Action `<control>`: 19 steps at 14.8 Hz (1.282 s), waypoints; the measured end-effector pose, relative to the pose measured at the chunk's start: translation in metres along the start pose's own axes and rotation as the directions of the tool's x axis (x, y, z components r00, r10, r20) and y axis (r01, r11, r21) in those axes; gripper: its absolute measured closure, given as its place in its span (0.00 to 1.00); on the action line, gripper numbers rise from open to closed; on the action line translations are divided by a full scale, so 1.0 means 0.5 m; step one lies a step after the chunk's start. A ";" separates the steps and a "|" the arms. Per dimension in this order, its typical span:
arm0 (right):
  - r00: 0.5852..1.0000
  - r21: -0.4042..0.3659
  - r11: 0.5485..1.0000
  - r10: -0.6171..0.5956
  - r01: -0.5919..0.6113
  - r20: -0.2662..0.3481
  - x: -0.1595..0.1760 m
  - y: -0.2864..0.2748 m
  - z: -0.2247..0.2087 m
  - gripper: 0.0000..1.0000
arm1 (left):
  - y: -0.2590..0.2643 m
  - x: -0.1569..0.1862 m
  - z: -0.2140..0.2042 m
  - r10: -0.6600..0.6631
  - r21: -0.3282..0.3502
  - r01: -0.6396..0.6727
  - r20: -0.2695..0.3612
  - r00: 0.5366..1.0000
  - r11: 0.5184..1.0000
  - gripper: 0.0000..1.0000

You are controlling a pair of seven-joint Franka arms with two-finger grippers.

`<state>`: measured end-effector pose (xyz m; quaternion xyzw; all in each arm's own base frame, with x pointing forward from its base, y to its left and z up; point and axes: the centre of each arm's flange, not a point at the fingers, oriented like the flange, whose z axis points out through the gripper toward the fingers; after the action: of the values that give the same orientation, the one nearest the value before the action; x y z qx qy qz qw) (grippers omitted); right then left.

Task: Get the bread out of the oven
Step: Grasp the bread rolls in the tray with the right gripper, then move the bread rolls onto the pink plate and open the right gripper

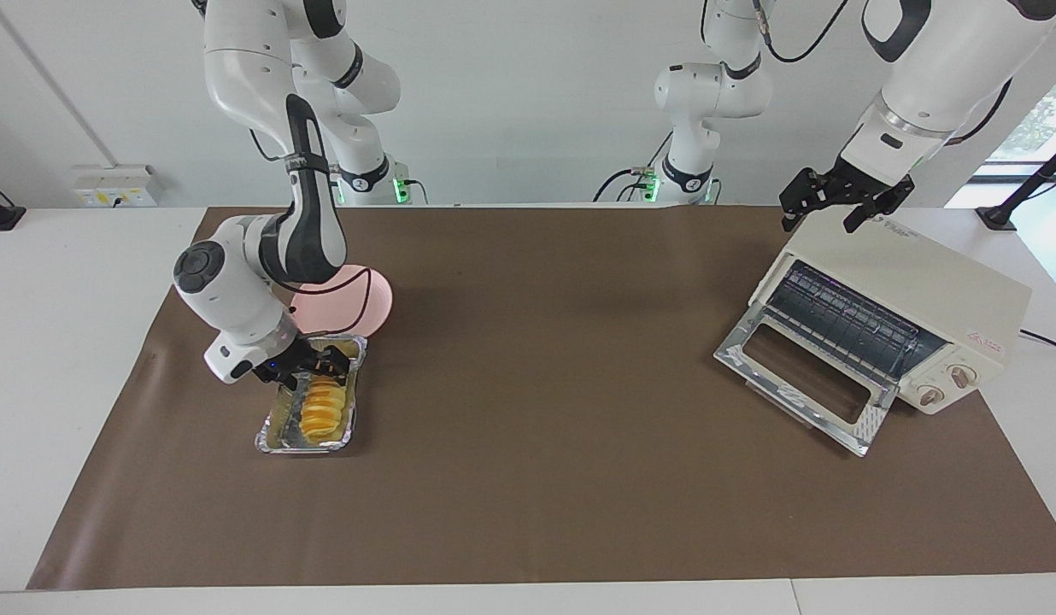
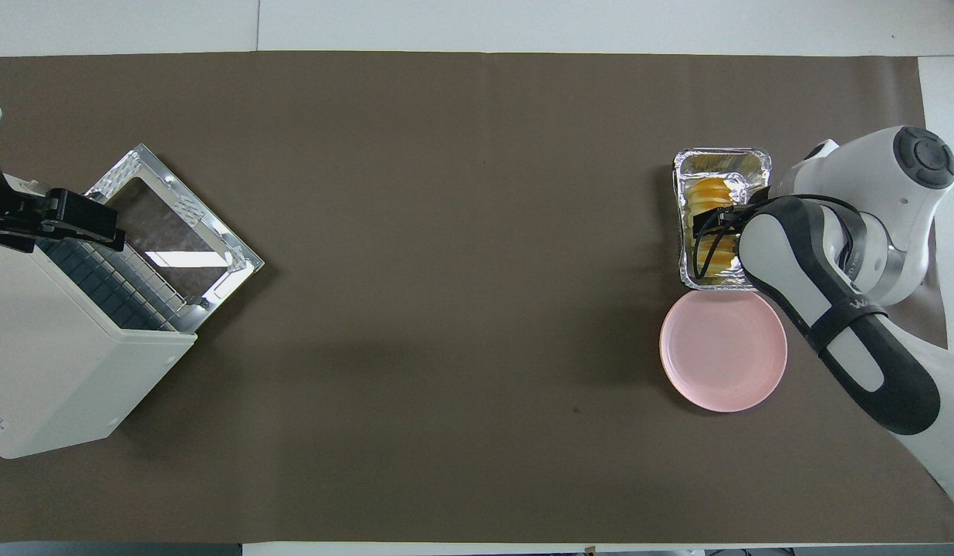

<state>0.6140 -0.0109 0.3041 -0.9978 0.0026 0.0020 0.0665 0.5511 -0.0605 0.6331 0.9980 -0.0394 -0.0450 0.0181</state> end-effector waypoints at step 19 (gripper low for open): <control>0.994 0.040 0.998 0.052 -0.056 0.098 -0.118 -0.074 -0.311 0.90 | 0.000 0.000 0.000 0.000 0.000 0.000 0.000 1.000 1.000 0.00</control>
<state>0.5558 0.0054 0.4634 -0.9944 0.0264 0.0520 0.0877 0.5511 -0.0605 0.6331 0.9981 -0.0393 -0.0450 0.0181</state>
